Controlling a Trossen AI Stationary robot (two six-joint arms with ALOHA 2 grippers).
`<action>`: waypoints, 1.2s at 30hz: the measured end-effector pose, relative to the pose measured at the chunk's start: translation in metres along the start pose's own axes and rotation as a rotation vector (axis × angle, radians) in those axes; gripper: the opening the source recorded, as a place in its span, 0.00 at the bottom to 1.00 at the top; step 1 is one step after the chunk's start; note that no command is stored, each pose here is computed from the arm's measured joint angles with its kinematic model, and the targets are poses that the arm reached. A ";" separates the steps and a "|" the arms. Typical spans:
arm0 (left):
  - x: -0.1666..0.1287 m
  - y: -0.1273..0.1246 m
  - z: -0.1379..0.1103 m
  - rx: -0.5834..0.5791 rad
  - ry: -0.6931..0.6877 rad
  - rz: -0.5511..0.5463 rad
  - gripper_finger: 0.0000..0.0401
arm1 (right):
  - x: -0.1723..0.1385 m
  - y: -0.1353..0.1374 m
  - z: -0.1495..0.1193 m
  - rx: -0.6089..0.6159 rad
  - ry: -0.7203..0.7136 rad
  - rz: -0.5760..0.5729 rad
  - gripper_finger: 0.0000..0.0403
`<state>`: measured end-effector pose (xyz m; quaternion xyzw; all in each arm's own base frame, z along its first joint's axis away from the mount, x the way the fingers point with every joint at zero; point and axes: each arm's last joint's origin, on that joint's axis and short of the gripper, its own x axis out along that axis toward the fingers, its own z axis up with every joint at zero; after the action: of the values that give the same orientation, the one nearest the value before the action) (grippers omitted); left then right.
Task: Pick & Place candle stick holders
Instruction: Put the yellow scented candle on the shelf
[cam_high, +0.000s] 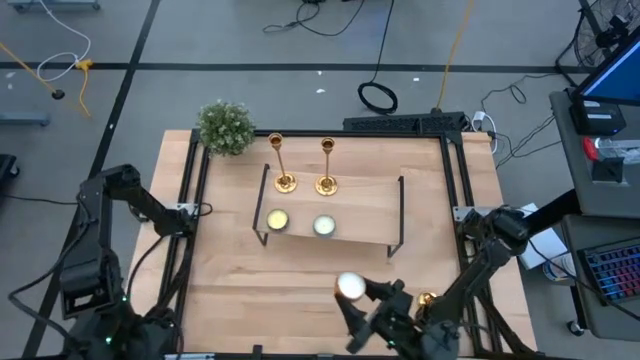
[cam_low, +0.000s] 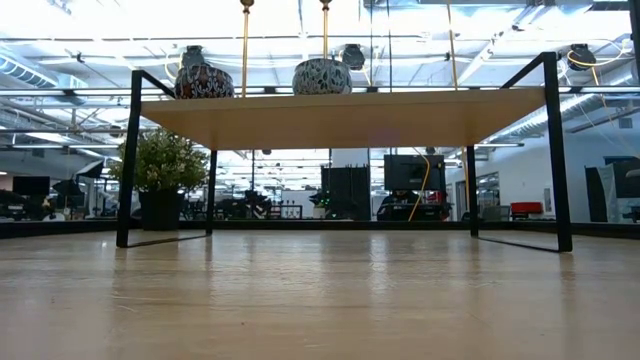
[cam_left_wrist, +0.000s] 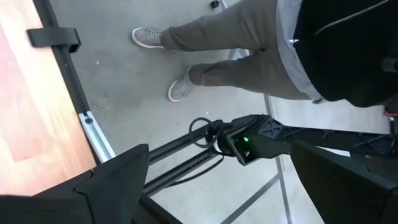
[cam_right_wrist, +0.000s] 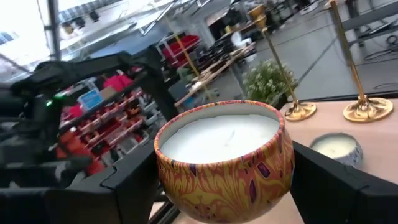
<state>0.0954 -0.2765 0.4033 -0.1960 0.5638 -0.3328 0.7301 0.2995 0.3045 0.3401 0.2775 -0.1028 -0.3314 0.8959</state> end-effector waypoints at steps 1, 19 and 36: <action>0.000 0.000 -0.002 -0.007 -0.002 0.004 0.99 | 0.005 0.002 -0.001 0.005 -0.007 -0.011 0.73; -0.022 0.012 -0.022 -0.140 -0.290 0.287 0.99 | 0.102 0.000 -0.037 -0.178 -0.110 -0.196 0.73; -0.022 0.012 -0.022 -0.154 -0.346 0.299 0.99 | 0.072 0.012 0.019 -0.151 -0.084 -0.146 0.73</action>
<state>0.0745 -0.2503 0.4046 -0.2195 0.4767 -0.1385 0.8399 0.3540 0.2570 0.3624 0.2019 -0.0946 -0.4139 0.8826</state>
